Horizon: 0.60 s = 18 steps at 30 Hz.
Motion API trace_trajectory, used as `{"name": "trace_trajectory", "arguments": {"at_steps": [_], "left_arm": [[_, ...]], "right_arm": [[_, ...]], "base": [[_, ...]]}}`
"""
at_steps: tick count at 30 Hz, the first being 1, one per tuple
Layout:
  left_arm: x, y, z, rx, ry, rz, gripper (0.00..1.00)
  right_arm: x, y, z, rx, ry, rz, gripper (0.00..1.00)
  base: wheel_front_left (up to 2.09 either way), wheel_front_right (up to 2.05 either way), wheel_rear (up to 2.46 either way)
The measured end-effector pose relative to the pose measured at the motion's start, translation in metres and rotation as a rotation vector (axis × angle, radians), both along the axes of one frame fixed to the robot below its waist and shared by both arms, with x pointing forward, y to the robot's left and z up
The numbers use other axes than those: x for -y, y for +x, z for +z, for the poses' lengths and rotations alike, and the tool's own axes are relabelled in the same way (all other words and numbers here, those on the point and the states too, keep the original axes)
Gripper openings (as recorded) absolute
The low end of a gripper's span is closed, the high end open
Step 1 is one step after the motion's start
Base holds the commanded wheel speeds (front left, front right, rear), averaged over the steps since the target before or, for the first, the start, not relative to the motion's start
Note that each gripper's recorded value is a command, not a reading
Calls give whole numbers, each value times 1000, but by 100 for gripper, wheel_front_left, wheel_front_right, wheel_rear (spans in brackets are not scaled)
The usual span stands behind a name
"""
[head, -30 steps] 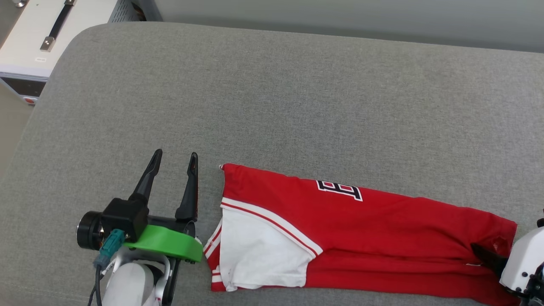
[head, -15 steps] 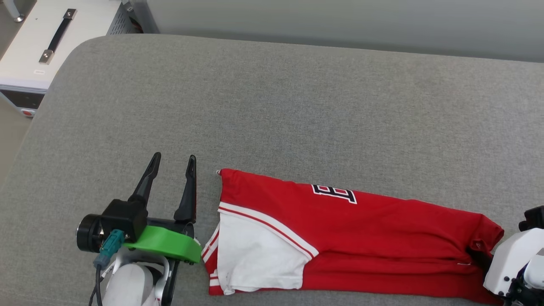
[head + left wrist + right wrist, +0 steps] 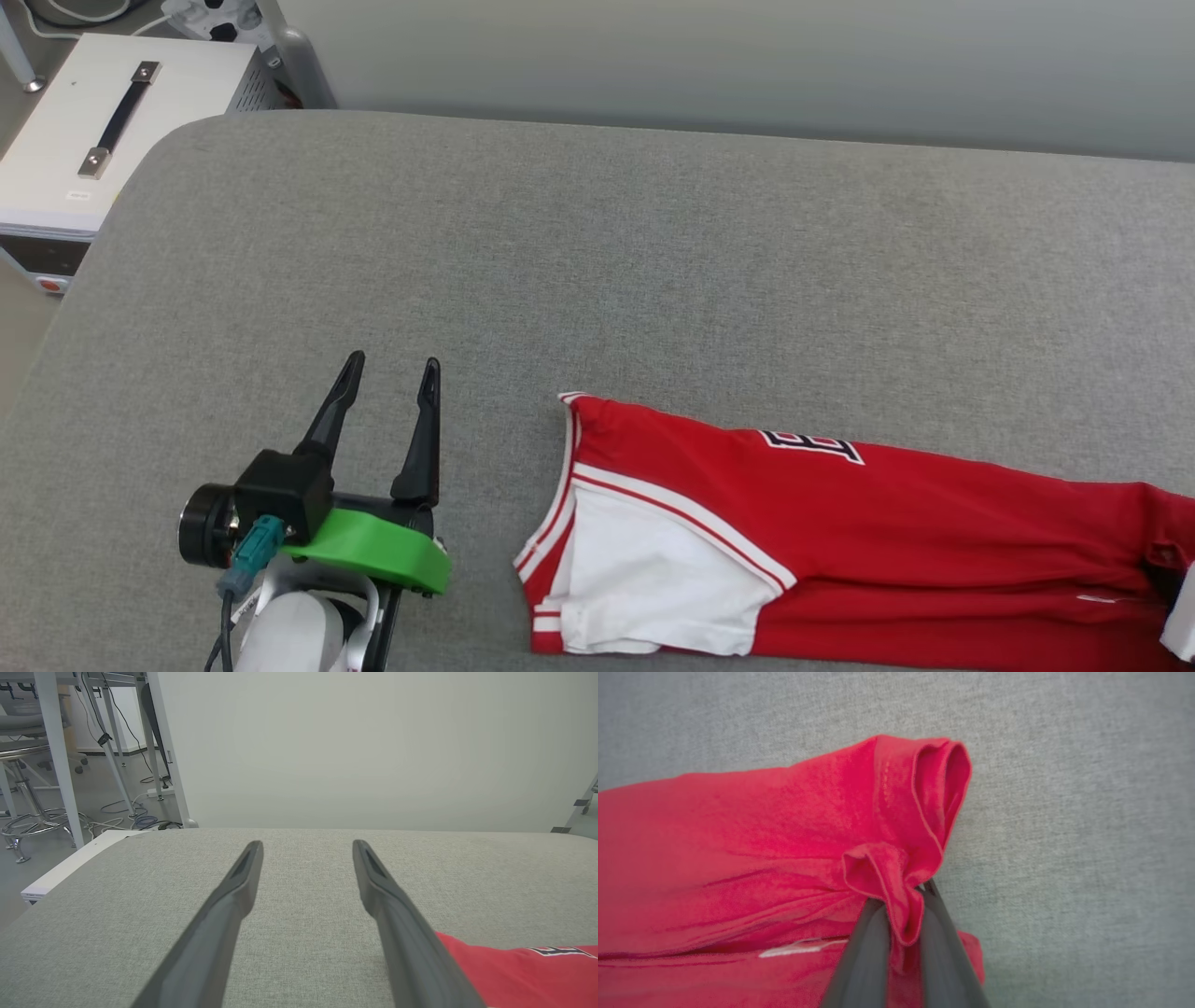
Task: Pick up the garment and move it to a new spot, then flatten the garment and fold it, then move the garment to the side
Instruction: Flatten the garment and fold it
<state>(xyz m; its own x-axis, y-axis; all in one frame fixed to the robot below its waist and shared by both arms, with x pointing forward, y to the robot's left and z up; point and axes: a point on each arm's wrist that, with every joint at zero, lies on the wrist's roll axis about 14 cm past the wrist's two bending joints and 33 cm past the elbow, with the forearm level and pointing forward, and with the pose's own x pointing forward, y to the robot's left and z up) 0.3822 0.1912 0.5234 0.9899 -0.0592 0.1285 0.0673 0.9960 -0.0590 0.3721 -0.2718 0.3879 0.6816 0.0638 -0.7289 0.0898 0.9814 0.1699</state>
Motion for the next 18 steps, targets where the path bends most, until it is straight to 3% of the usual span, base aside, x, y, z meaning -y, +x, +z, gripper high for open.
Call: {"name": "trace_trajectory", "arguments": {"at_steps": [9, 18], "left_arm": [[2, -8, 2, 4, -5, -4, 100], [7, -23, 5, 16, -21, -13, 100]], "right_arm": [[23, -5, 14, 37, -47, -33, 0], [-14, -22, 35, 90, 17, 45, 0]], "base": [[0, 0, 0], [0, 0, 0]]}}
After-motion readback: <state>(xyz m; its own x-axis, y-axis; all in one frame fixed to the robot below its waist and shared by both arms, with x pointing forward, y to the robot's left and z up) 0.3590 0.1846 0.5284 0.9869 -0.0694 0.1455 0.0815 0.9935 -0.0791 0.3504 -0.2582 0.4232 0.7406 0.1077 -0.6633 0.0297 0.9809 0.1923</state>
